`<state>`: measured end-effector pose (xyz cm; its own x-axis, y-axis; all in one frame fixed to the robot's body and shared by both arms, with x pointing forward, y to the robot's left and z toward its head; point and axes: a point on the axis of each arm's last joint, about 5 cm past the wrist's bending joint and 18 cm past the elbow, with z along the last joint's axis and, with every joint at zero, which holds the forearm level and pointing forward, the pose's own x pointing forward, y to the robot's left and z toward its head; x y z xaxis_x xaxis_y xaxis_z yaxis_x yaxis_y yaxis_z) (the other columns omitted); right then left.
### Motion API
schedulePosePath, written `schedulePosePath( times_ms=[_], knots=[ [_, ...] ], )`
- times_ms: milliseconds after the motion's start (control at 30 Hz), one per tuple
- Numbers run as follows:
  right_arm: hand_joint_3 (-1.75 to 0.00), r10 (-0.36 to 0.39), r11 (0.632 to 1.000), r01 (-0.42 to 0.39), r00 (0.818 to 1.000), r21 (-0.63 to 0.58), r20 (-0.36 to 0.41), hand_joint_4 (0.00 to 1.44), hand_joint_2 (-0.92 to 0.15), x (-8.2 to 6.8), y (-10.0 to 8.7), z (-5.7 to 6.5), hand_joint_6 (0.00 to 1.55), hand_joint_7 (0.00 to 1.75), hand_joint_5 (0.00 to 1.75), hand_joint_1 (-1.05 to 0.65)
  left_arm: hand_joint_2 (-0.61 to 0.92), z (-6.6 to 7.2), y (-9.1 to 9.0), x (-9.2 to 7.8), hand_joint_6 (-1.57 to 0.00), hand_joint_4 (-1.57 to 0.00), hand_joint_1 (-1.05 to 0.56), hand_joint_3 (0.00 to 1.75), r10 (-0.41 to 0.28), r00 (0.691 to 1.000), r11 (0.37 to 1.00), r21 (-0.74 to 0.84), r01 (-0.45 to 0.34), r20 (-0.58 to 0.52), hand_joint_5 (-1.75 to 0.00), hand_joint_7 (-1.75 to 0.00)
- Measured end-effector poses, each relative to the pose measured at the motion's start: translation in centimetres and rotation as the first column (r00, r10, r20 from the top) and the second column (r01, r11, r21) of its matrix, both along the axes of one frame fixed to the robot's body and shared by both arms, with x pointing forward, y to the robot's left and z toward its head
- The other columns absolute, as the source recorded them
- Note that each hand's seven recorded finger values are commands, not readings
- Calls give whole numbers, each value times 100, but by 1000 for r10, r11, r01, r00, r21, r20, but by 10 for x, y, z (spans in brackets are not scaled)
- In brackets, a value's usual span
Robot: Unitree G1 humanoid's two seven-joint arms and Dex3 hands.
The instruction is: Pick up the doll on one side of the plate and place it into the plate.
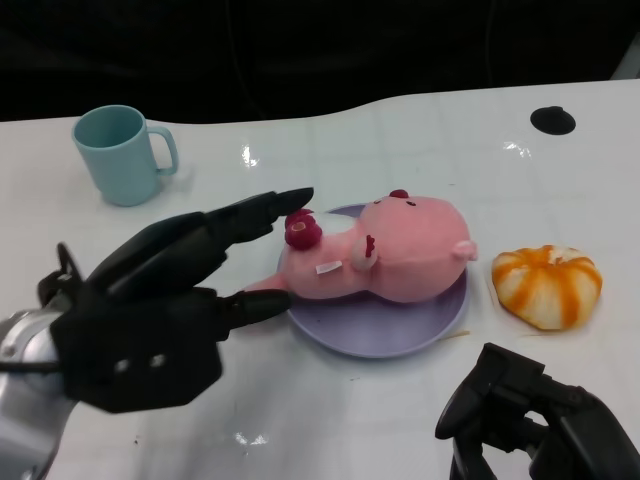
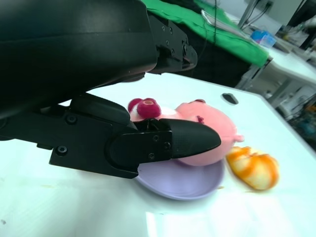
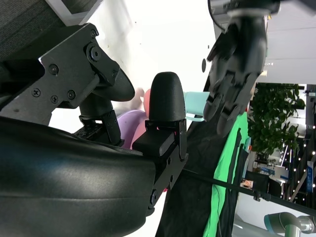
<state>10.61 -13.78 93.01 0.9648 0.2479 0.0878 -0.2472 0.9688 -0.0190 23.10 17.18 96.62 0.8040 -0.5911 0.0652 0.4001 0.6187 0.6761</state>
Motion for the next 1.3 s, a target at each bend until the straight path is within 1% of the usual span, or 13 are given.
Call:
schedulePosePath(
  times_ms=[33, 167, 333, 367, 400, 433, 467, 500, 600, 700, 900, 1067, 1300],
  knots=[
    [-129, 0, 1000, 0, 1000, 0, 0, 66, -47, 0, 0, 0, 58, 150, 175, 3, 92, -3, 2, -4, -33, -33, -76, 24, 5, 1000, 999, -46, -5, -3, -28, -9],
    [-129, 1, 1000, -1, 1000, 1, 1, 66, -46, 0, 0, 0, 58, 150, 175, 3, 92, -14, 10, -19, -52, -33, -54, 17, 39, 999, 983, -181, -43, -25, -69, -9],
    [-129, 1, 1000, -1, 1000, 2, 2, 66, -47, 1, 0, 0, 58, 149, 175, 3, 92, -29, 16, -40, -71, -49, -28, 17, 69, 994, 938, -334, -93, -85, -87, -18],
    [-129, 2, 1000, -2, 1000, 1, 2, 66, -47, 1, 0, 0, 58, 149, 175, 3, 87, -31, 17, -45, -77, -53, -21, 30, 74, 990, 921, -372, -113, -118, -94, -22],
    [-129, 2, 1000, -2, 1000, 1, 2, 66, -47, 1, 0, 0, 58, 149, 175, 3, 71, -33, 18, -48, -83, -60, -13, 67, 77, 984, 902, -410, -137, -161, -102, -31],
    [-129, 2, 1000, -2, 1000, 1, 2, 66, -47, 1, 0, 0, 58, 149, 175, 3, 62, -34, 18, -51, -86, -65, -9, 89, 76, 975, 879, -446, -165, -211, -107, -39],
    [-128, 3, 1000, -3, 1000, 1, 3, 66, -47, 1, 0, 0, 58, 149, 175, 3, 57, -35, 19, -54, -87, -68, -7, 102, 72, 964, 860, -474, -191, -257, -109, -45],
    [-129, 4, 1000, -4, 1000, 1, 4, 66, -47, 1, 1, 0, 58, 150, 175, 3, 53, -35, 19, -57, -90, -76, -5, 115, 68, 952, 845, -491, -213, -297, -119, -62],
    [-129, 5, 1000, -5, 1000, 1, 5, 67, -46, 2, 1, 0, 58, 150, 175, 3, 53, -32, 19, -64, -81, -77, -3, 127, 62, 915, 800, -528, -285, -399, -149, -110],
    [-130, 7, 1000, -7, 1000, 2, 2, 67, -46, 3, 1, -1, 58, 149, 175, 4, 55, -29, 18, -72, -72, -74, -4, 125, 51, 876, 767, -543, -342, -480, -168, -138],
    [-132, 6, 1000, -6, 1000, 1, 1, 67, -44, 2, 1, -1, 58, 149, 175, 3, 60, -30, 18, -85, -70, -77, -5, 117, 62, 829, 744, -528, -409, -556, -175, -149],
    [-136, 1, 1000, -1, 1000, -4, -3, 67, -42, 2, -1, -2, 58, 149, 175, 5, 58, -34, 18, -90, -71, -79, -5, 115, 69, 820, 741, -520, -424, -569, -175, -152],
    [-137, 1, 1000, -1, 1000, -11, -7, 68, -41, 2, -7, -5, 59, 149, 175, 9, 48, -56, 17, -85, -77, -87, -5, 132, 43, 805, 730, -532, -430, -591, -175, -158]
  ],
)
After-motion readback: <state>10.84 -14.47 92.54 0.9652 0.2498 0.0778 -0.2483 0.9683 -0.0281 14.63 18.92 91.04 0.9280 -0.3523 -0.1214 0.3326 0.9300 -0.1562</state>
